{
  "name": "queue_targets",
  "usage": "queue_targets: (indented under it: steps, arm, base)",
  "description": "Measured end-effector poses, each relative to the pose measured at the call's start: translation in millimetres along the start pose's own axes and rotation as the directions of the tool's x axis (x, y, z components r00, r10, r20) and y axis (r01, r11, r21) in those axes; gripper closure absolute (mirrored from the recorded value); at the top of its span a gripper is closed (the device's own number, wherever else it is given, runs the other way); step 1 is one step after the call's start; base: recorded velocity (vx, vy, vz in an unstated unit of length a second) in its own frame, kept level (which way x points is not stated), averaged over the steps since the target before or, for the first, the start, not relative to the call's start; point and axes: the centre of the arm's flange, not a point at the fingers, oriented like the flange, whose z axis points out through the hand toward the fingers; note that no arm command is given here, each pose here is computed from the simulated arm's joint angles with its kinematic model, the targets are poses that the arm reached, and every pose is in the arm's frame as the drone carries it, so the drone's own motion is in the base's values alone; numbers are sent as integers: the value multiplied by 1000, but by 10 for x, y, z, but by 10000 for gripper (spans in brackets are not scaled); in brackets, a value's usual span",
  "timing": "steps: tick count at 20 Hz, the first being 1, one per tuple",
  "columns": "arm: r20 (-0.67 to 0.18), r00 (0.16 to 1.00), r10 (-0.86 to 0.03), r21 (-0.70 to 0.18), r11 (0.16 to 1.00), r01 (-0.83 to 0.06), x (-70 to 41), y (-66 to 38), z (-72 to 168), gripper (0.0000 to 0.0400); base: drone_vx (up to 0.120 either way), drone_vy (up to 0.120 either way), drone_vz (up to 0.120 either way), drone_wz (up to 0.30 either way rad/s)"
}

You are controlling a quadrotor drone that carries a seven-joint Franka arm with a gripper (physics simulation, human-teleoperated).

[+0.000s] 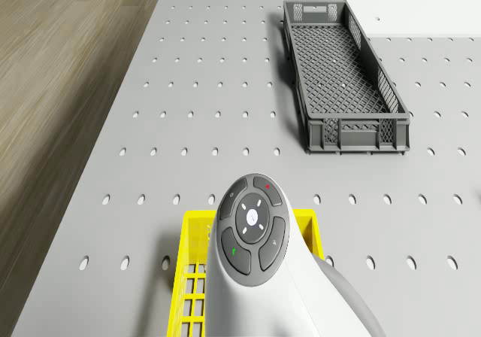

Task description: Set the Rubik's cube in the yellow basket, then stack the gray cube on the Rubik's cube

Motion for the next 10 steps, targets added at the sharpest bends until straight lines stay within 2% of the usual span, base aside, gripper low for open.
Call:
queue_targets:
  steps: [5, 10]
  arm:
    - [0, 1000, 0, 0, 1000, 0, 0, 0, 12, 150]
    - [0, 1000, 0, 0, 1000, 0, 0, 0, 162, 150]
  base:
    - [0, 0, 0, 0]
    - [0, 0, 0, 0]
